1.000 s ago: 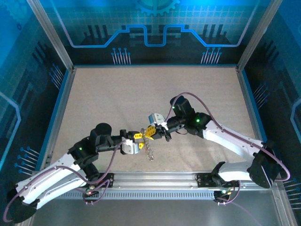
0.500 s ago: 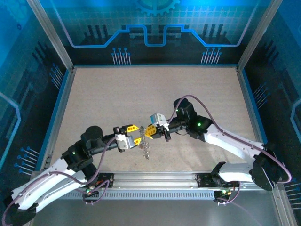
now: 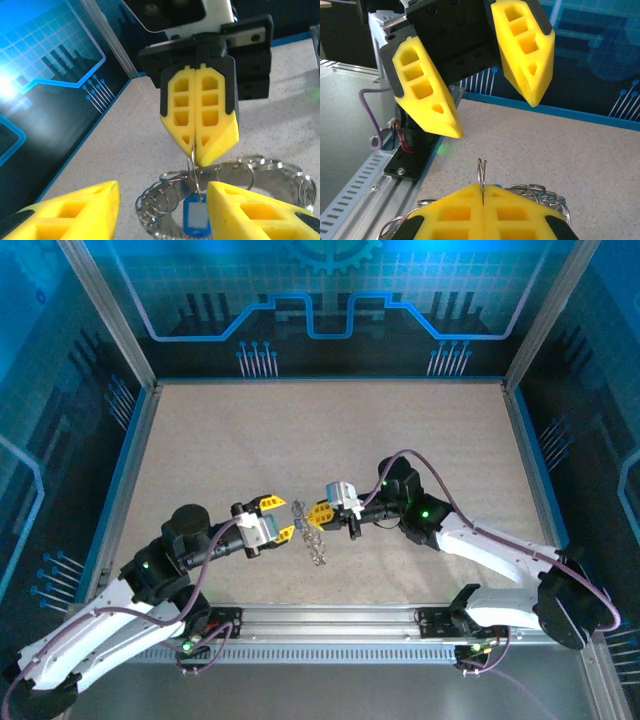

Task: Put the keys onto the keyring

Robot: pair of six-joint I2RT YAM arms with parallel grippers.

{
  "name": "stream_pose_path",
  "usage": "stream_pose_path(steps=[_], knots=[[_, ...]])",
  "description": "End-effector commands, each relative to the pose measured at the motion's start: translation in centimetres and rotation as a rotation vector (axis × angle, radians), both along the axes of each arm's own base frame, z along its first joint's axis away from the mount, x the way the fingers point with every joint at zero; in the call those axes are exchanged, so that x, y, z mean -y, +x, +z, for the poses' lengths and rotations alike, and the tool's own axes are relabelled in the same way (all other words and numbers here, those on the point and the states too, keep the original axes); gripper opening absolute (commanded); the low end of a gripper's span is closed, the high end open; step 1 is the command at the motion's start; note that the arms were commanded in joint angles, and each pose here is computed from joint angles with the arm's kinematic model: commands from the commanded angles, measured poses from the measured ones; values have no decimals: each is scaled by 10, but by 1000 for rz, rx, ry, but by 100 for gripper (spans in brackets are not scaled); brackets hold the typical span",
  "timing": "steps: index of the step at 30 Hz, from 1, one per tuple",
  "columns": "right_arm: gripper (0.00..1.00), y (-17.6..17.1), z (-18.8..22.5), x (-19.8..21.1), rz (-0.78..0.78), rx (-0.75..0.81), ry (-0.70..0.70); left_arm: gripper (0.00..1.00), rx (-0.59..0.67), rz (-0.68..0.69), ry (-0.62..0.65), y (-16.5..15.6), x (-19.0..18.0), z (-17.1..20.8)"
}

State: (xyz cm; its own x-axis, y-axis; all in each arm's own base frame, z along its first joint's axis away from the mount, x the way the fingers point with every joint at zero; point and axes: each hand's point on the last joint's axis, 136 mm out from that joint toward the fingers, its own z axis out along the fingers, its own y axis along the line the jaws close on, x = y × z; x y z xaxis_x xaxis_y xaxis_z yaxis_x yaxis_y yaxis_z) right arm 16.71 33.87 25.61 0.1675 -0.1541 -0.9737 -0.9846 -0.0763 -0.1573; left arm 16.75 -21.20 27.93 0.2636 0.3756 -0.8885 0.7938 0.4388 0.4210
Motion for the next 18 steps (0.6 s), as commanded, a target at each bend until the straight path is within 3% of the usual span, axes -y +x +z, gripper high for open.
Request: stream_pose_path(steps=[1,10,18], knots=[[0,1,28,-2,-22,77,101,50,-22,60,-124,12,-1,35],[0,4,33,-5,-52,98,123,31,-145,-11,-31,8,16,24],[0,4,33,1,-72,101,122,37,-186,-48,-30,1,18,18]])
